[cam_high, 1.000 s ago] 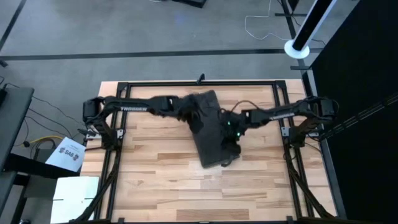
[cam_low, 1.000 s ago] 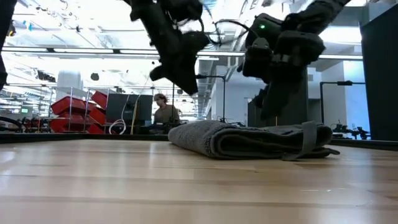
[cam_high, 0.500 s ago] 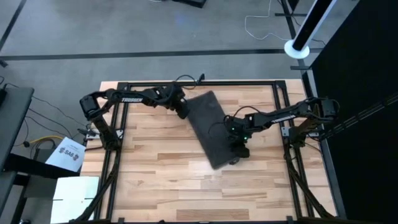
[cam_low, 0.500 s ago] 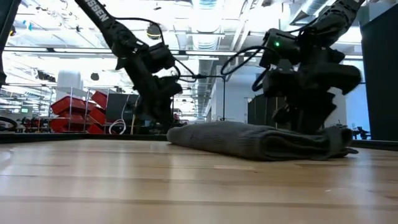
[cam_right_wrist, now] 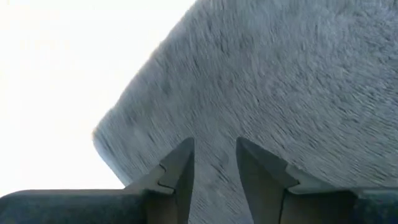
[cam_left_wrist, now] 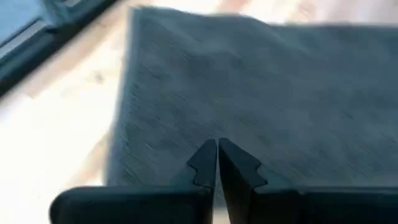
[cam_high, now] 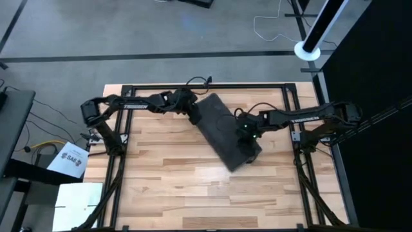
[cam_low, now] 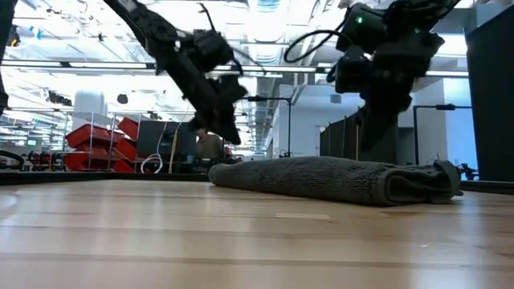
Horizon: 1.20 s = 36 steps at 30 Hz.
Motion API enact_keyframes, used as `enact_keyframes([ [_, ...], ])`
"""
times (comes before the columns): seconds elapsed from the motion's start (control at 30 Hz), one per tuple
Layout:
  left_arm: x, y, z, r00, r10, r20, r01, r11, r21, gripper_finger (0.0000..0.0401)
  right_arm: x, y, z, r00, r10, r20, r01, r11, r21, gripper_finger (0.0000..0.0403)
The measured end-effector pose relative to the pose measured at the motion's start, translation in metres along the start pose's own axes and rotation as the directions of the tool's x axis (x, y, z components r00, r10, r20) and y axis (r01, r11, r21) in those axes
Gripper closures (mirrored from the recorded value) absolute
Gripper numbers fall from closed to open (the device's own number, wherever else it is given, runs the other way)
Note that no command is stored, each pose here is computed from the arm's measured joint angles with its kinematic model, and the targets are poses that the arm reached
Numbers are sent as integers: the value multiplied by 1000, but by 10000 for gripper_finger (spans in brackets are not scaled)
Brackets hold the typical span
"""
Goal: Roll towel
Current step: Fold the black towel
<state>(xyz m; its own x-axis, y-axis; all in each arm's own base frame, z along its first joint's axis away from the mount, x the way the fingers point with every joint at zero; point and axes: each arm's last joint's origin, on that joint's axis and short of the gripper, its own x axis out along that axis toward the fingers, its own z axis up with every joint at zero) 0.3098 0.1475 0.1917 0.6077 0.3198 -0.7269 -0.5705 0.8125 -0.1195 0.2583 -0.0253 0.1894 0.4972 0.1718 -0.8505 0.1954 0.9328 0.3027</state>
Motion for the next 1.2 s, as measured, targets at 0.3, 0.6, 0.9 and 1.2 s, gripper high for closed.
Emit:
enact_keyframes([
  [0.3, 46, 31, -30, 974, 1, -225, 3, 1000, 19, 401, 56, 16, -21, 992, 27, -123, -19, 997, 73, 296],
  [0.6, 13, -15, -59, 870, 32, -493, -10, 999, 47, 401, 57, 21, -33, 974, -60, -217, 55, 998, -29, 296],
  [0.9, -60, -65, -51, 930, -18, -366, 20, 1000, 3, 401, 2, 31, -4, 998, 6, 65, -11, 997, 74, 296],
  [1.2, -46, -75, -51, 963, -128, -236, 203, 922, 329, 401, 46, 36, 38, 883, -43, 467, -23, 991, 135, 327],
])
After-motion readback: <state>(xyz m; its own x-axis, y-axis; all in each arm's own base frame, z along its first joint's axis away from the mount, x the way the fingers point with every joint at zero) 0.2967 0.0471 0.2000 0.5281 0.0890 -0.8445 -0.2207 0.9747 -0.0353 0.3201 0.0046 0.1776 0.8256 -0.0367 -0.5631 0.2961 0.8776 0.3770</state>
